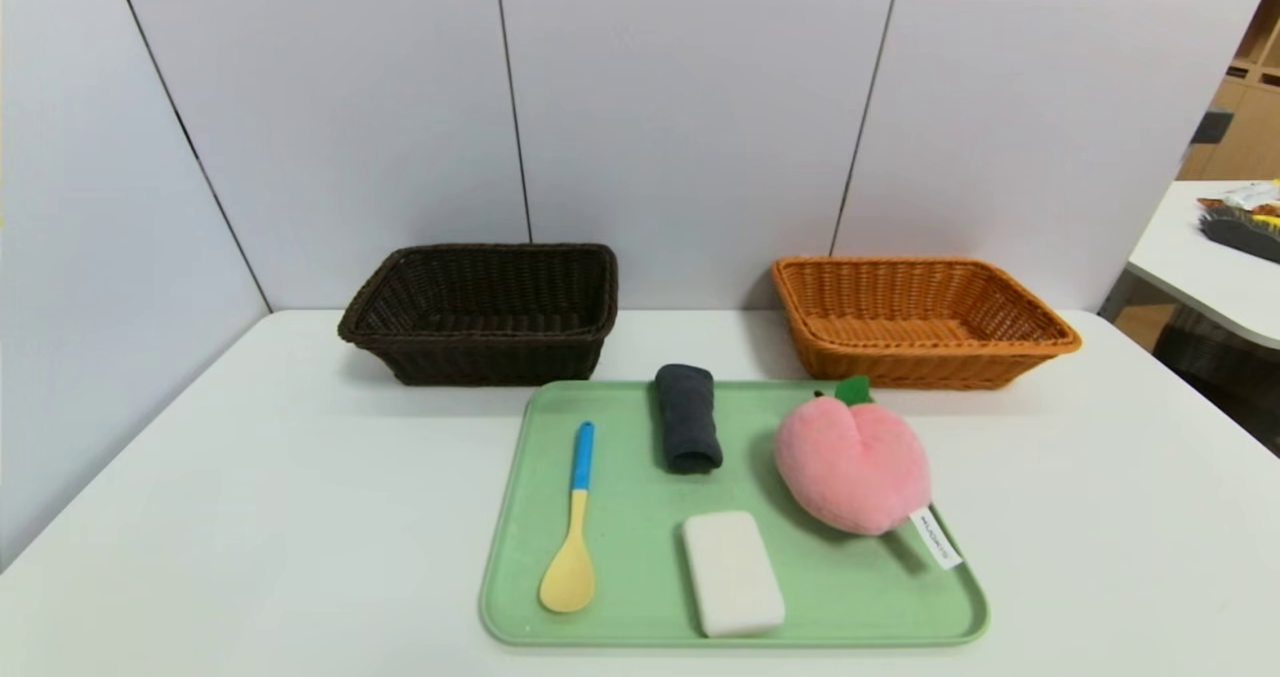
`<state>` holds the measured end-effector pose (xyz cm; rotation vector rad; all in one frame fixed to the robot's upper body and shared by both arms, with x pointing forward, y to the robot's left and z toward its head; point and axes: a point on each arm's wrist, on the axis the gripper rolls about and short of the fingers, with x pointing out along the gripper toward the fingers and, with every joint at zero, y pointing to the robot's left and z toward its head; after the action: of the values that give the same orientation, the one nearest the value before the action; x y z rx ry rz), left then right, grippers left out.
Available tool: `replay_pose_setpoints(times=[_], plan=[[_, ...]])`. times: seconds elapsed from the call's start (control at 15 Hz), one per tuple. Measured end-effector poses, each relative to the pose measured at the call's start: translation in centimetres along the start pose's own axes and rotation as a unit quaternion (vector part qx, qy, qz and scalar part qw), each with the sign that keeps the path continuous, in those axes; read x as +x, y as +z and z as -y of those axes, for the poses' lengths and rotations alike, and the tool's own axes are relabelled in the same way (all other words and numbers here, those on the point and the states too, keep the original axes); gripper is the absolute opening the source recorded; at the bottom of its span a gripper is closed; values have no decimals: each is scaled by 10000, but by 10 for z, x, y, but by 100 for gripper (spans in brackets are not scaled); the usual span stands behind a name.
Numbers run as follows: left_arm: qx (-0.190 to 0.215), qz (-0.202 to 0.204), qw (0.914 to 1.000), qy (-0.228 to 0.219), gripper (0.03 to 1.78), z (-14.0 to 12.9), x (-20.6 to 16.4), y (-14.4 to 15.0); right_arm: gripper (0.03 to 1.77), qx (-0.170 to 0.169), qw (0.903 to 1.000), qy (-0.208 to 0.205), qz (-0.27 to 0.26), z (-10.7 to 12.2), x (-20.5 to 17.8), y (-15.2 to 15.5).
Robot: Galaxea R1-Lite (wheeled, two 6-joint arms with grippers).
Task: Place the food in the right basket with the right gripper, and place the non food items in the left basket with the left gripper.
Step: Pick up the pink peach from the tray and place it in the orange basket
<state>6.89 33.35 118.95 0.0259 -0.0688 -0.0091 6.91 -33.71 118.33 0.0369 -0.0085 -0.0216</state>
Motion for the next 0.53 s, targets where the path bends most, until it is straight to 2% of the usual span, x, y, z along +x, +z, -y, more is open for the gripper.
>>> replay_pose_setpoints(times=[0.53], plan=[[79,53,10000,-23,169,0,0,1,170,-57,10000,-4,-71,0,0,0]])
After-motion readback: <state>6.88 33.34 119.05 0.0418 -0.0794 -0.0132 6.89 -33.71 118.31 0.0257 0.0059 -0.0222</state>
